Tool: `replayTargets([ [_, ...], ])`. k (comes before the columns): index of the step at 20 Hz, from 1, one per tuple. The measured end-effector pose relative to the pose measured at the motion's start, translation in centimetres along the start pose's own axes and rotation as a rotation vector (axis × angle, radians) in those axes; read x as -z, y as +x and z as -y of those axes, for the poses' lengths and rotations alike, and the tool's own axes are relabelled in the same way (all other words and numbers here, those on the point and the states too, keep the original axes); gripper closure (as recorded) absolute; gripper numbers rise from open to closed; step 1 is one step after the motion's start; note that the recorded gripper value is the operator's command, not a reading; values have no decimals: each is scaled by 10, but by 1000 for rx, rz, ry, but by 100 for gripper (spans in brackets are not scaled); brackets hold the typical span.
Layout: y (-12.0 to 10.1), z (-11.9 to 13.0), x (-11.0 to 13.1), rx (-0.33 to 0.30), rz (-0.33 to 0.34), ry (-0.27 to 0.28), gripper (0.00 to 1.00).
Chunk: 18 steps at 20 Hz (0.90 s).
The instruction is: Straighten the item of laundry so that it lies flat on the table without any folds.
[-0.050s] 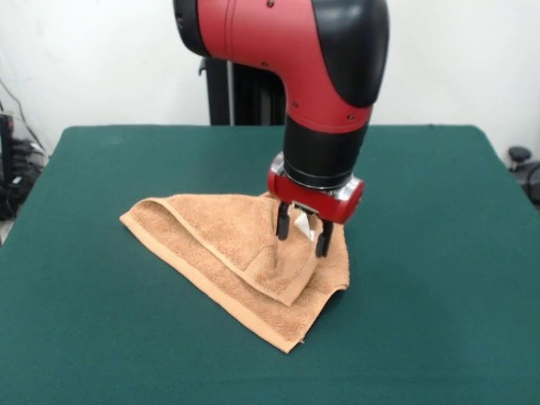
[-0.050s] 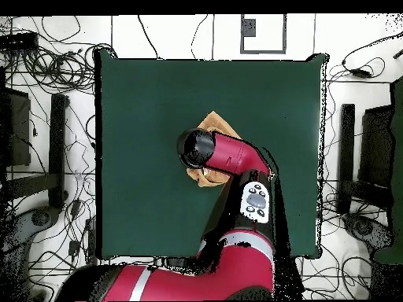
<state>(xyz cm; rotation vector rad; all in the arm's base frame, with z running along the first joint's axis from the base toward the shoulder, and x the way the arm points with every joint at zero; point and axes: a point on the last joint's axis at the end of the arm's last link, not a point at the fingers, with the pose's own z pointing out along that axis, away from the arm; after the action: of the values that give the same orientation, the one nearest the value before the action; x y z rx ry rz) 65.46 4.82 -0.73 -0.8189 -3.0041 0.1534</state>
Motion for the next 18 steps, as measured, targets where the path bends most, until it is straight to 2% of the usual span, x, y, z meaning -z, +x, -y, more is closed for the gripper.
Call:
replayTargets([
  [8, 4, -1, -12, -4, -13, 9, 0],
  [18, 6, -6, -10, -8, -8, 10, 0],
])
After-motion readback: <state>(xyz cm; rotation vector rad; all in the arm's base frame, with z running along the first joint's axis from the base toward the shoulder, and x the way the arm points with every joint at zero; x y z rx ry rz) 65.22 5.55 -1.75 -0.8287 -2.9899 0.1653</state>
